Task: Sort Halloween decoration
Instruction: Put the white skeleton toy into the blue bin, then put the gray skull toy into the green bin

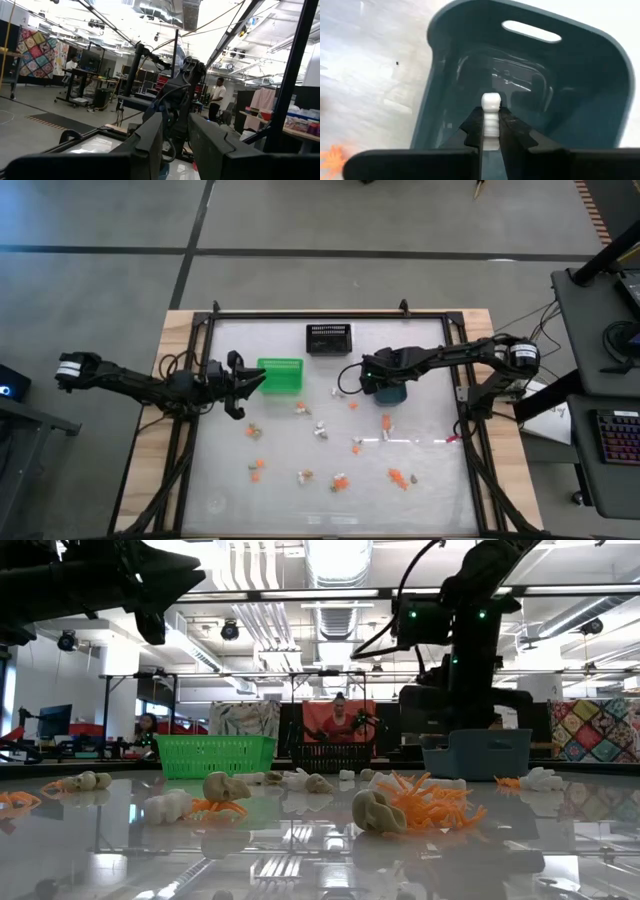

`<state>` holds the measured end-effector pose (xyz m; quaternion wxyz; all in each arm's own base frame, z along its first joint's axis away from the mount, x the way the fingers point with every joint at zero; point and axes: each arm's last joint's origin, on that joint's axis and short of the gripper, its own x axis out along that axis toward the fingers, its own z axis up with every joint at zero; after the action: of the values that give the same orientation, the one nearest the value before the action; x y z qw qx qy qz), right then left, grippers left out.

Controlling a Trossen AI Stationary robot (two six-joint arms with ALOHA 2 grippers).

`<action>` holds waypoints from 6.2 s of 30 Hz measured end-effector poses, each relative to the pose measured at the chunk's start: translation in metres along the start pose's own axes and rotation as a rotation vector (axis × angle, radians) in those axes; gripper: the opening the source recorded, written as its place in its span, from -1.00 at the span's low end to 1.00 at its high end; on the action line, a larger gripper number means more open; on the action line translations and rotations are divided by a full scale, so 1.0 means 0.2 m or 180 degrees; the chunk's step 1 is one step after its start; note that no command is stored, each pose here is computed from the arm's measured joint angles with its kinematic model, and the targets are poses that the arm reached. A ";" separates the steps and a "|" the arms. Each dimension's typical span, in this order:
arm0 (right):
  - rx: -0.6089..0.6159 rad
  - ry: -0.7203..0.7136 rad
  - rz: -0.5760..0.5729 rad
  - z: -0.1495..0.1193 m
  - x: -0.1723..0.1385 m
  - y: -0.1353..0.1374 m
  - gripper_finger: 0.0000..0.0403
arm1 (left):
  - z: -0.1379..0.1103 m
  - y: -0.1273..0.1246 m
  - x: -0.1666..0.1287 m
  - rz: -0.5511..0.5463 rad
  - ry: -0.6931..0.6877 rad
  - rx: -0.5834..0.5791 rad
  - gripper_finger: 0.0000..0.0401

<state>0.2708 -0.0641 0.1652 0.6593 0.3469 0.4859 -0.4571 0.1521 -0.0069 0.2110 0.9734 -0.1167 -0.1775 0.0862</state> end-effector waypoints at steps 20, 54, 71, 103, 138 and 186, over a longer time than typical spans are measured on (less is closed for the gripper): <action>-0.0473 -0.0236 0.0207 0.05 -0.18 0.03 -0.02 | 0.01 -0.01 0.00 -0.0058 -0.0054 -0.0171 -0.61; -0.2057 -0.1685 0.2178 -0.33 -0.63 0.08 -0.05 | 0.02 -0.38 0.22 0.0655 0.3114 -0.1035 -0.62; -0.2082 -0.1748 0.2191 -0.31 -0.67 0.11 -0.05 | -0.17 -0.50 0.28 0.1852 0.4434 -0.0480 -0.62; -0.2713 -0.1736 0.2248 -0.44 -0.60 0.21 -0.07 | -0.28 -0.42 0.29 0.2265 0.4793 -0.0255 -0.31; -0.2555 -0.1791 0.2441 -0.47 -0.62 0.22 -0.07 | -0.51 -0.34 0.26 0.2643 0.5115 -0.0073 -0.33; -0.2532 -0.1798 0.2461 -0.47 -0.62 0.22 -0.07 | -0.57 -0.33 0.26 0.2679 0.5137 0.0008 -0.54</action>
<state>0.2685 0.0689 0.2573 0.9589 0.0913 0.2650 -0.0434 0.2491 -0.0813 0.1418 0.6903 -0.1958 0.6152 0.3267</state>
